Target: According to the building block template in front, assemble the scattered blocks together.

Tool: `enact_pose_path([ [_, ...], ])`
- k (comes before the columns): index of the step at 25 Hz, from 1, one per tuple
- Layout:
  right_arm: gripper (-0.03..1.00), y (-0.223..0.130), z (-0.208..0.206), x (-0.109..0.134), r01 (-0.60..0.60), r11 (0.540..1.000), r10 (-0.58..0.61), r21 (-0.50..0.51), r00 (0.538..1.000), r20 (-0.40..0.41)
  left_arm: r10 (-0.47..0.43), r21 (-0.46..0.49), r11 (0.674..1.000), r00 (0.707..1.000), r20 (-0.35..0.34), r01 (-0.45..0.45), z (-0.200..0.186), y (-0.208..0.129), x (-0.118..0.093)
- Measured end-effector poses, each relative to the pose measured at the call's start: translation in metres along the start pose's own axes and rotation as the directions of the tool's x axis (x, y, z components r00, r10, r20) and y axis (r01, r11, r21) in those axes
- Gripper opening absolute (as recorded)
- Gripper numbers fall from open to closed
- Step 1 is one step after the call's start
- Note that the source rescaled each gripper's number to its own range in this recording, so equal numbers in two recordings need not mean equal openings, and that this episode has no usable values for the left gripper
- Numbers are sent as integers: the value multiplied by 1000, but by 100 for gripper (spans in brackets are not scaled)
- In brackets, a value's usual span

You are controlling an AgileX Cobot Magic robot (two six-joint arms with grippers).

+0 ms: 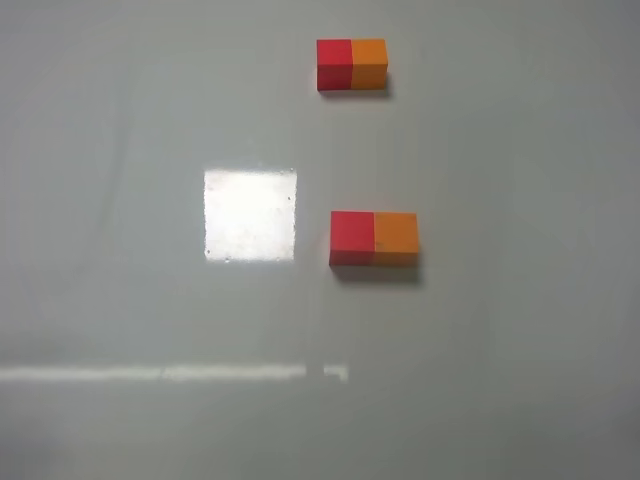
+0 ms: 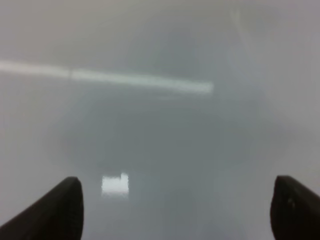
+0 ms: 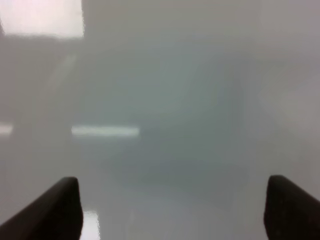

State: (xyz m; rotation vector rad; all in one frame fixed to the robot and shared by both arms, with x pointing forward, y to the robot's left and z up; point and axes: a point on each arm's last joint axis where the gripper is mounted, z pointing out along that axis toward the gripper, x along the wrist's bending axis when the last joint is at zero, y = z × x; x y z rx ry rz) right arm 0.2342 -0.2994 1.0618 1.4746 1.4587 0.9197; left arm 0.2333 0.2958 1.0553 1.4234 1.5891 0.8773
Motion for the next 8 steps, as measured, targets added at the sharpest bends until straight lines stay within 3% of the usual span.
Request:
enact_pose_path([
  [8,72,0,0,0,-13,1000,13,0,1000,0,0,0,1000,1000,0,0,0,0,0],
])
